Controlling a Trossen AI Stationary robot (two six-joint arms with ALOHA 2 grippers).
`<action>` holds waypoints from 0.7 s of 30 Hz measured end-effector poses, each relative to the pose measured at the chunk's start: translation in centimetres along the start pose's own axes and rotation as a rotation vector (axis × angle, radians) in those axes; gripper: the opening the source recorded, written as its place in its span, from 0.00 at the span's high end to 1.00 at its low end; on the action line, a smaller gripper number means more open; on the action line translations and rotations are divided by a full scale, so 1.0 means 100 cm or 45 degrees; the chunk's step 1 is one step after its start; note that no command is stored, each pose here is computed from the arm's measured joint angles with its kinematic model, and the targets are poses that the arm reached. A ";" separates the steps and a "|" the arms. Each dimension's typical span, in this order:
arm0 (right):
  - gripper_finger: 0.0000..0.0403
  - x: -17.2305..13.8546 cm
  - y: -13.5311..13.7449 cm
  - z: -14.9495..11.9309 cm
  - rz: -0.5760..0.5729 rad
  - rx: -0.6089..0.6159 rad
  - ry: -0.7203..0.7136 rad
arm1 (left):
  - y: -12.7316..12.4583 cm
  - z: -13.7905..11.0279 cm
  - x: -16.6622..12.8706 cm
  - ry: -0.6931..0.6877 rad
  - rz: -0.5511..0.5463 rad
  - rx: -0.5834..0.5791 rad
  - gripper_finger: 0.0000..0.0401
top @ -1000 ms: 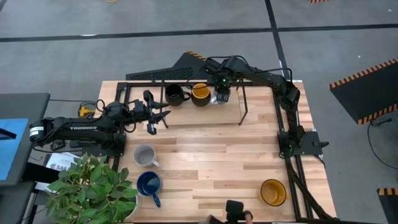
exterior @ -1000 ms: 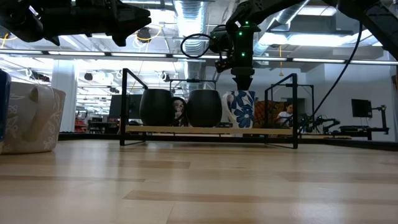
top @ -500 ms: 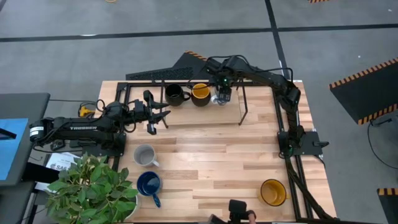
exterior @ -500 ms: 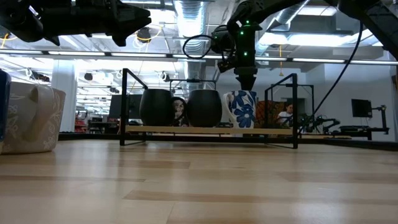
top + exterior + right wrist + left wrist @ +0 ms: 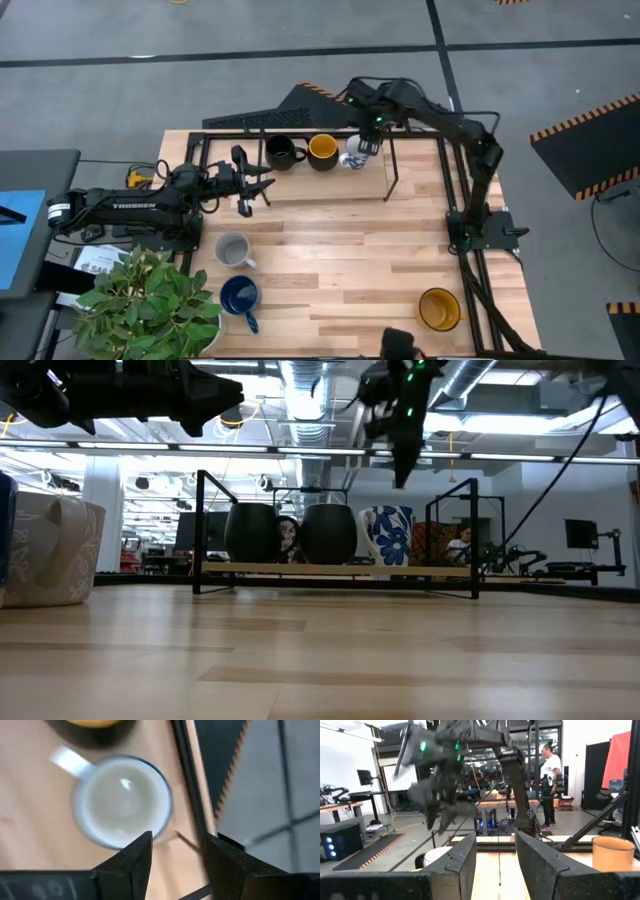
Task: Place coffee mugs
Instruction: Put the gray mug on the shelf
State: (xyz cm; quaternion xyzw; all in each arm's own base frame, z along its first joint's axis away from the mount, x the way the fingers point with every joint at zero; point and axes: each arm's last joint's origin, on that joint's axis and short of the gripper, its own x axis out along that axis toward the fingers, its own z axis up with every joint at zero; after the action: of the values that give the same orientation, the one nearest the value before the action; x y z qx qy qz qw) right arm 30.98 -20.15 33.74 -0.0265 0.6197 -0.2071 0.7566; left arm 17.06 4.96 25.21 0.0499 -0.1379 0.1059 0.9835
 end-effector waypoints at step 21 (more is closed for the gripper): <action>0.52 -0.045 0.108 -0.103 0.394 -0.072 -1.172 | 0.000 -0.001 0.000 0.016 -0.001 -0.004 0.68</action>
State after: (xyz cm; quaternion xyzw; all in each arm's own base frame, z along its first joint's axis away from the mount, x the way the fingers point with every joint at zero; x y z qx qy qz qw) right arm 23.52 -6.52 32.37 -0.0434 0.2228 -0.0418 0.9730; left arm 17.09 4.98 25.10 0.0476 -0.1318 0.1056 0.9845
